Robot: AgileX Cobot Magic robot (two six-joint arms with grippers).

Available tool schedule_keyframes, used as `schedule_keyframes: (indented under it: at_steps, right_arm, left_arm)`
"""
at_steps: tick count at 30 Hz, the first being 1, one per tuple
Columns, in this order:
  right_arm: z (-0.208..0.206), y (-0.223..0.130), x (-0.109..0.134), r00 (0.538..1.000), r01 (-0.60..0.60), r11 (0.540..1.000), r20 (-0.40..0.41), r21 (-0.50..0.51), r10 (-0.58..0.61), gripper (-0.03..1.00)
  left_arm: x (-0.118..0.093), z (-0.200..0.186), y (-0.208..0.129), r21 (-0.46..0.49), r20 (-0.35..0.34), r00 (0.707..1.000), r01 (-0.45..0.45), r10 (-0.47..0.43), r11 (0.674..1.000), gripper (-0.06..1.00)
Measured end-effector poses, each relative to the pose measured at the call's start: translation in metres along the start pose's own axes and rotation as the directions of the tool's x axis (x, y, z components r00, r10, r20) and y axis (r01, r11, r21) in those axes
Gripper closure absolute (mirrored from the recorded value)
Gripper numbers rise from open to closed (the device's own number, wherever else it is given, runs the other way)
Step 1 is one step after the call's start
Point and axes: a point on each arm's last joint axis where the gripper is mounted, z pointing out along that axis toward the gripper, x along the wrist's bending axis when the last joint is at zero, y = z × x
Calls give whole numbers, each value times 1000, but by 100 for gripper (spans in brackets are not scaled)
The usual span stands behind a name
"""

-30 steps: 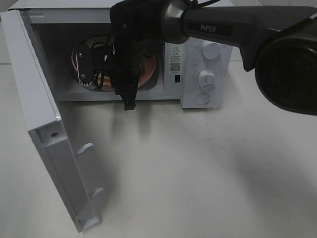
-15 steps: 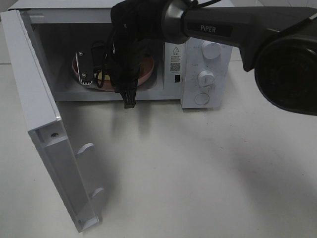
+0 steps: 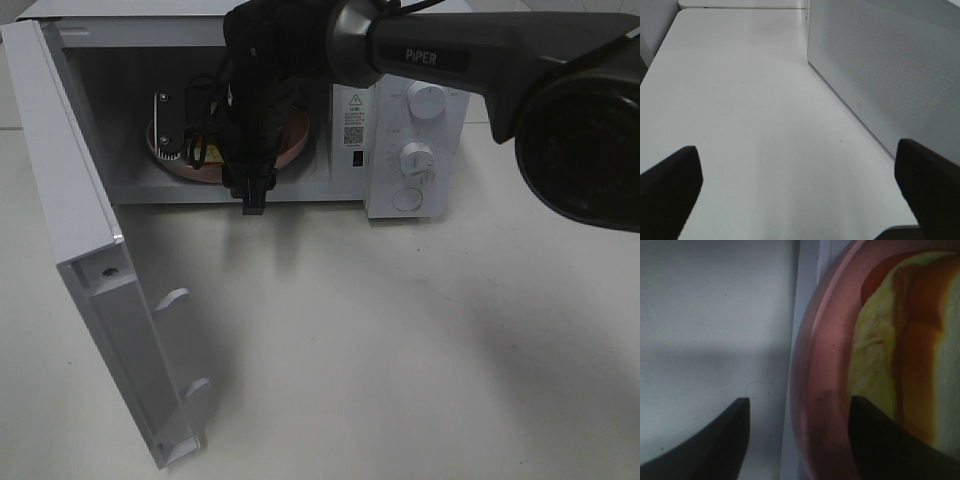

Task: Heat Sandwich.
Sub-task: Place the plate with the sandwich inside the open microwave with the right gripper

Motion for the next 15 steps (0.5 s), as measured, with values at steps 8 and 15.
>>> schedule_keyframes:
  at_steps: [8, 15]
  right_arm:
    - [-11, 3, -8, 995, -86, 996, 47, -39, 88, 25]
    - [-18, 4, -11, 984, -165, 985, 58, -57, 168, 16]
  left_arm:
    - [0, 0, 0, 0, 0, 1000, 0, 0, 1000, -5]
    - [0, 0, 0, 0, 0, 1000, 0, 0, 1000, -5]
